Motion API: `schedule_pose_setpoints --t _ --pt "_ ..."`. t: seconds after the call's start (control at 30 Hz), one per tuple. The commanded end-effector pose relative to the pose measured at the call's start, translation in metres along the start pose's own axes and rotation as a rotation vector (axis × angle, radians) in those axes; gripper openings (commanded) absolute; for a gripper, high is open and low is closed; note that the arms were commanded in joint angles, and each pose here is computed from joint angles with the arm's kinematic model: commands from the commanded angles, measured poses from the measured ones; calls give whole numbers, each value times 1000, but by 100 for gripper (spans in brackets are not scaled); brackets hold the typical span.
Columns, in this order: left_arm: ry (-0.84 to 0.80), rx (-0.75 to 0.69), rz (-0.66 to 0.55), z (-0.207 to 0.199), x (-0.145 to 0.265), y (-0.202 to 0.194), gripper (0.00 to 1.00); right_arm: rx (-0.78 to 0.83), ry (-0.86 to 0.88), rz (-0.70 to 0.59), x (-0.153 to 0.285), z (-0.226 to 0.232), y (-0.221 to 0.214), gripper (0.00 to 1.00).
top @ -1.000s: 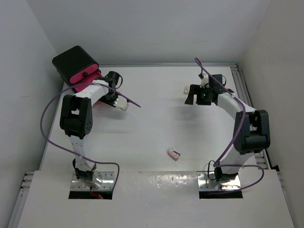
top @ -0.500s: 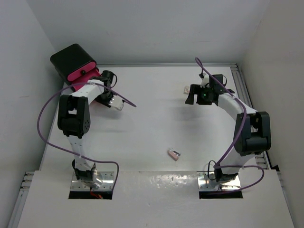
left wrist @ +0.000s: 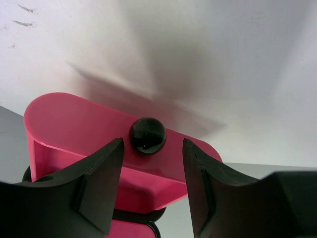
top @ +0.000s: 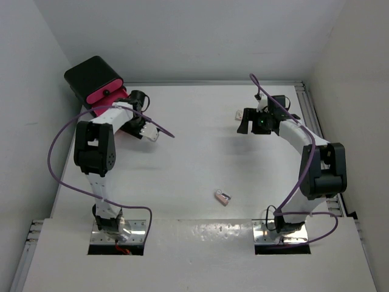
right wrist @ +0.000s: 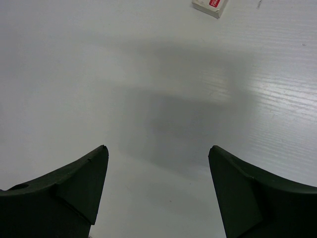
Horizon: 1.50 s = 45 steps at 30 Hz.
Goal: Sort the stationery into containers
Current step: Close the drawer
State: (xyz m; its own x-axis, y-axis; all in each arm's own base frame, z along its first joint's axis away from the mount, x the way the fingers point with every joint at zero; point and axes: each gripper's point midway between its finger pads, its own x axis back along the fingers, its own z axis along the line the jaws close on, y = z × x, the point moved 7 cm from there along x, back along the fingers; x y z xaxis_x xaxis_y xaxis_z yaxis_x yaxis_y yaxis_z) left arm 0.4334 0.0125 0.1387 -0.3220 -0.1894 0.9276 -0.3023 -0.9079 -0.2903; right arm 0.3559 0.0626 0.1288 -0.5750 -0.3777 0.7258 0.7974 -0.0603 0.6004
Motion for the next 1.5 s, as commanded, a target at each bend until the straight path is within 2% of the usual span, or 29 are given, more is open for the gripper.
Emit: schedule_pose_setpoints --t 0.0,0.27,0.37,0.43,0.47,0.6,0.77,1.07,1.37,1.47 --pt "7 -24 -13 1 -12 -2 57 37 7 -49 6 5 12 81" --pt "-24 -35 15 2 -28 -12 56 43 -1 -53 5 4 15 81" --pt "-35 -28 18 5 -32 -17 52 43 -2 -53 4 3 16 81" --pt "-28 -25 17 8 -30 -21 45 41 -2 -52 4 3 16 81" --pt "-27 -24 13 9 -30 -22 36 40 -3 -50 3 3 16 81" --pt "13 -36 -8 14 -18 -24 21 38 -4 -50 1 2 17 80" --pt "46 -62 -22 19 2 -27 15 32 1 -50 -1 2 20 80" --pt "108 -66 -8 39 26 -51 11 37 7 -44 -4 4 19 80" --pt "123 -61 34 51 15 -70 11 40 6 -45 -4 5 19 80" --pt "156 -67 54 61 9 -73 14 43 4 -45 -4 5 19 80"
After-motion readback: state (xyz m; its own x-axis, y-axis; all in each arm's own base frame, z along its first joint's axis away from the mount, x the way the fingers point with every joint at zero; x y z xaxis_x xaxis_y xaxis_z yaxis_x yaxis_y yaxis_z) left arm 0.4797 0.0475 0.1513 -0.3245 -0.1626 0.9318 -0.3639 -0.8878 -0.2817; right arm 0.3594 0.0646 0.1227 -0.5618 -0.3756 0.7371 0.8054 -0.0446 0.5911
